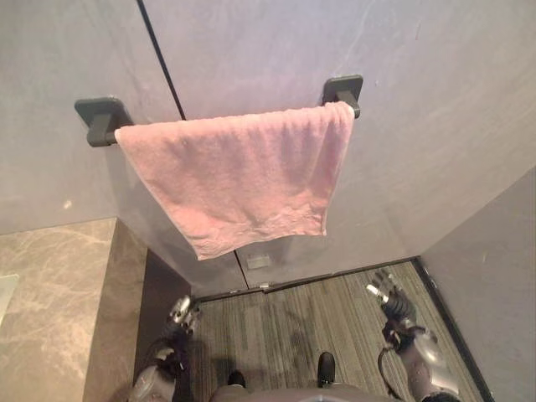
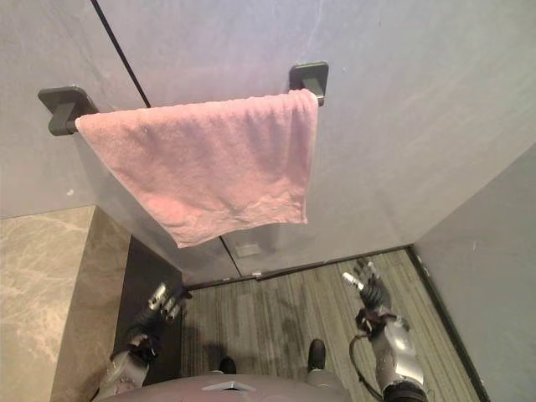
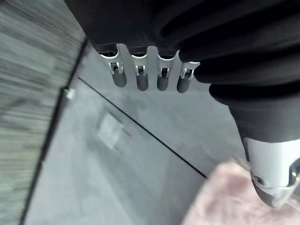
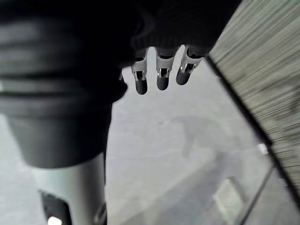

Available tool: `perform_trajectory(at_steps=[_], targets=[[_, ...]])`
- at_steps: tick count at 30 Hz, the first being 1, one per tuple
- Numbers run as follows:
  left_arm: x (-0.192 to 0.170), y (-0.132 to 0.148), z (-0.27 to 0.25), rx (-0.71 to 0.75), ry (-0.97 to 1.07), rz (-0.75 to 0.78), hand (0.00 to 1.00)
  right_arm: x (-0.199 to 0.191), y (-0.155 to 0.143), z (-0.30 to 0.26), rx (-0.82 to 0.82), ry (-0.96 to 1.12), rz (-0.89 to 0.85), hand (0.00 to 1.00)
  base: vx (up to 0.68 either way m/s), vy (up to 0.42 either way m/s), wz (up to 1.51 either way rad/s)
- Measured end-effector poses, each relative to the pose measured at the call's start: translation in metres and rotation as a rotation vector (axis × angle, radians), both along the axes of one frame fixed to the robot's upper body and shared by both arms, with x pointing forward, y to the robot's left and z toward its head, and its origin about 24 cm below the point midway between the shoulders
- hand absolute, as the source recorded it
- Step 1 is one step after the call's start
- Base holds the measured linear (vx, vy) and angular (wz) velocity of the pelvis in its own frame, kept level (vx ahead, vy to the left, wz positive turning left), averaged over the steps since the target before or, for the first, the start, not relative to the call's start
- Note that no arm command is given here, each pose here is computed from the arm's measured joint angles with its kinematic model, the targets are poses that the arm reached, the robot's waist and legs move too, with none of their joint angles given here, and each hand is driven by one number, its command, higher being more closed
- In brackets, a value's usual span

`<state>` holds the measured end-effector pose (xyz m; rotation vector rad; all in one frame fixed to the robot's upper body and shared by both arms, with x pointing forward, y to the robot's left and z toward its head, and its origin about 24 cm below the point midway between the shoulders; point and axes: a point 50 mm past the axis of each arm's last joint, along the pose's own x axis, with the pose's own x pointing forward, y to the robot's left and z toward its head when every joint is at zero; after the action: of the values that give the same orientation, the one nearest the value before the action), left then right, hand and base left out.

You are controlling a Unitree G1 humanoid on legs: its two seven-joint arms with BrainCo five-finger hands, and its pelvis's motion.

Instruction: Organize washtable

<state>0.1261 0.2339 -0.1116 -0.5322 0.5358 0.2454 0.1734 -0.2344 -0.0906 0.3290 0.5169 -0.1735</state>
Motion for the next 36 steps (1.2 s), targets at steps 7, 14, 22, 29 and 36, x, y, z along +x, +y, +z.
perform_trajectory(at_steps=[7, 14, 22, 29, 36], targets=[[-0.054, -0.017, -0.047, 0.147, 0.468, -0.033, 0.0, -0.102, 0.01, -0.072, 0.061, 0.556, -0.116, 0.0, 0.0, 0.0, 0.0], [-0.071, -0.017, -0.053, 0.198, 0.593, 0.026, 0.0, -0.123, 0.003, -0.076, 0.007, 0.671, -0.181, 0.0, -0.03, 0.004, -0.01], [-0.062, -0.019, -0.051, 0.211, 0.57, 0.068, 0.0, -0.073, 0.016, -0.07, -0.053, 0.586, -0.039, 0.0, -0.07, -0.038, 0.4], [-0.043, -0.028, -0.046, 0.256, 0.515, 0.029, 0.0, -0.014, 0.019, -0.049, -0.139, 0.422, 0.012, 0.0, 0.41, 0.066, 1.57], [-0.024, -0.03, -0.042, 0.299, 0.468, -0.084, 0.0, -0.021, 0.016, -0.052, -0.178, 0.455, 0.05, 0.0, 0.32, 0.151, 0.8]])
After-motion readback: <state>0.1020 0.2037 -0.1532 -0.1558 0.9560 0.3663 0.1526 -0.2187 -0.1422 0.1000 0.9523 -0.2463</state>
